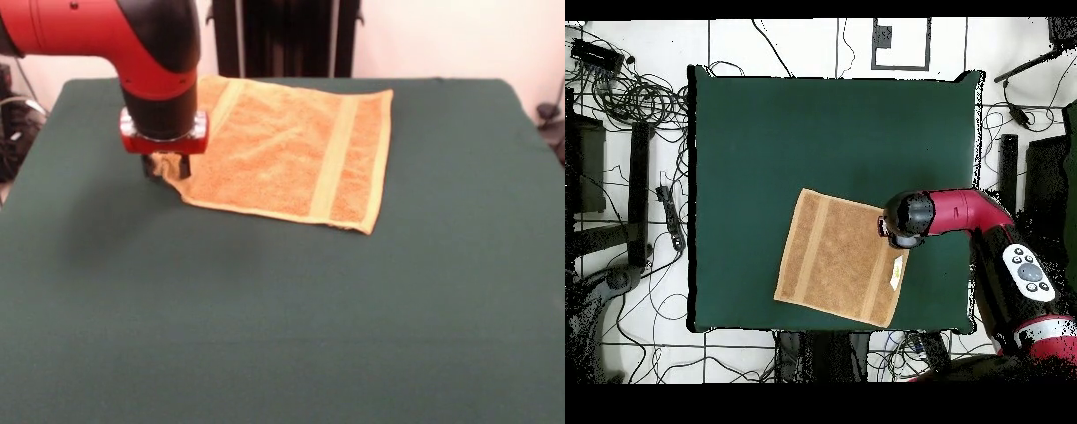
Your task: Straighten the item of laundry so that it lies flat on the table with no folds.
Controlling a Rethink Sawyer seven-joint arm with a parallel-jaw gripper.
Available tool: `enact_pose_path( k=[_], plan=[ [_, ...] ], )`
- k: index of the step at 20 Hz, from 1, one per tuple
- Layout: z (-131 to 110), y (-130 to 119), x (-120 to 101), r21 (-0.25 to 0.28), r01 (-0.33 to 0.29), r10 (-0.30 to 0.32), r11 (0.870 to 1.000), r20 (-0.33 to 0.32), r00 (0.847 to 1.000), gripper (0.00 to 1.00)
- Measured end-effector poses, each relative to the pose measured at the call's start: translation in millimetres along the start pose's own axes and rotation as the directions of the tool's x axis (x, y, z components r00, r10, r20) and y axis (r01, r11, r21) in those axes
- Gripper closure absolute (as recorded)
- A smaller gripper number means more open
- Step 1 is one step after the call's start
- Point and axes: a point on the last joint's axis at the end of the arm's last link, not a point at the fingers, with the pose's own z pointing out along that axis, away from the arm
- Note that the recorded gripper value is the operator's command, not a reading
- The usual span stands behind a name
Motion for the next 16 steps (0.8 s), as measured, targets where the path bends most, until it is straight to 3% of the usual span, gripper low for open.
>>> enact_pose_path(
  k=[8,16],
  plan=[
    [-0.1,-5.8,-2.4,0.0,0.02,-0.02,1.0,0.002,1.0,0.0],
    [0.2,-6.5,-7.6,-0.015,0.124,-0.125,0.992,-0.024,0.992,0.0]
  ],
)
